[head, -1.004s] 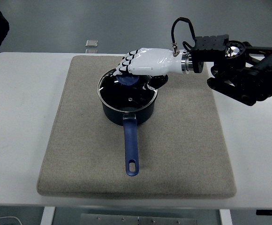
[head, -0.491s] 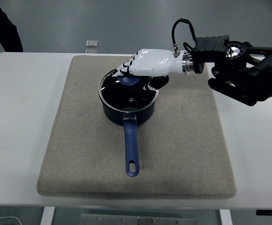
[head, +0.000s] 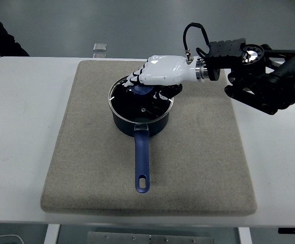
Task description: Lift the pot lid and place it to the right of the pot.
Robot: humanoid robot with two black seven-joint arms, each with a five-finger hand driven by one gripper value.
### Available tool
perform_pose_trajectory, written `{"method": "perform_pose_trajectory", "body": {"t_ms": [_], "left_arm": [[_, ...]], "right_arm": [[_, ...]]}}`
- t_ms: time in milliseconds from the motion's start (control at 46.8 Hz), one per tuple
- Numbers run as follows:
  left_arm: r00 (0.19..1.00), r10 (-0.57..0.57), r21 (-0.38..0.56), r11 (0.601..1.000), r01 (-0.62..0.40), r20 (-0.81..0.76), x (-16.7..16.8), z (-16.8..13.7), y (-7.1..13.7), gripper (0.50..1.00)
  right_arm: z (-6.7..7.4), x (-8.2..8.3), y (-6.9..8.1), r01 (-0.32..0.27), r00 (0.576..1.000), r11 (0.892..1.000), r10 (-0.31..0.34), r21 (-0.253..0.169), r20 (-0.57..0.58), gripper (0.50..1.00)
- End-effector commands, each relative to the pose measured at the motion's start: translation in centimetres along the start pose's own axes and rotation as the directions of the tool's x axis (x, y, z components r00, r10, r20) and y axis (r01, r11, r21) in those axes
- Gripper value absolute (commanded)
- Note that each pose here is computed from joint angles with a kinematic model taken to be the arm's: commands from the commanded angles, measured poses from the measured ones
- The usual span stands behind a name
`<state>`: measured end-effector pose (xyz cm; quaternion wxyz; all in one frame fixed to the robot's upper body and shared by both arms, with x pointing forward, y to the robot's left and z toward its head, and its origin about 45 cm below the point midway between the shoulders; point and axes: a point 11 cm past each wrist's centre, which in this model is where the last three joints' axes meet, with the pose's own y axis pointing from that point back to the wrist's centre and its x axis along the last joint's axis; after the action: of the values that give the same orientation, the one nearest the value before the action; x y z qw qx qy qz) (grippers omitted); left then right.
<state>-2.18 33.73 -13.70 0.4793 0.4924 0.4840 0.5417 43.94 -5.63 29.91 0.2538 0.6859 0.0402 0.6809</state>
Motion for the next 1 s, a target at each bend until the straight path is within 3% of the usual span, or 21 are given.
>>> {"method": "perform_pose_trajectory", "body": {"t_ms": [0, 192, 427, 983], "left_arm": [[1.0, -0.001, 0.0, 1.0, 0.001, 0.0, 0.0, 0.0, 0.0, 1.0], [1.0, 0.0, 0.0, 1.0, 0.0, 0.0, 0.0, 0.0, 0.0, 1.0], [1.0, 0.0, 0.0, 1.0, 0.0, 0.0, 0.0, 0.0, 0.0, 1.0], [1.0, 0.0, 0.0, 1.0, 0.0, 0.0, 0.0, 0.0, 0.0, 1.0]], "right_arm": [[-0.3, 0.0, -0.4, 0.01, 1.0, 1.0, -0.01, 0.01, -0.007, 0.5], [-0.4, 0.1, -0.5, 0.011, 1.0, 1.0, -0.011, 0.011, -0.01, 0.5], [-0.3, 1.6, -0.6, 0.008, 1.0, 1.0, -0.008, 0.01, -0.028, 0.5], [0.1, 2.2, -0.4, 0.017, 1.0, 1.0, -0.017, -0.004, -0.007, 0.5]]}}
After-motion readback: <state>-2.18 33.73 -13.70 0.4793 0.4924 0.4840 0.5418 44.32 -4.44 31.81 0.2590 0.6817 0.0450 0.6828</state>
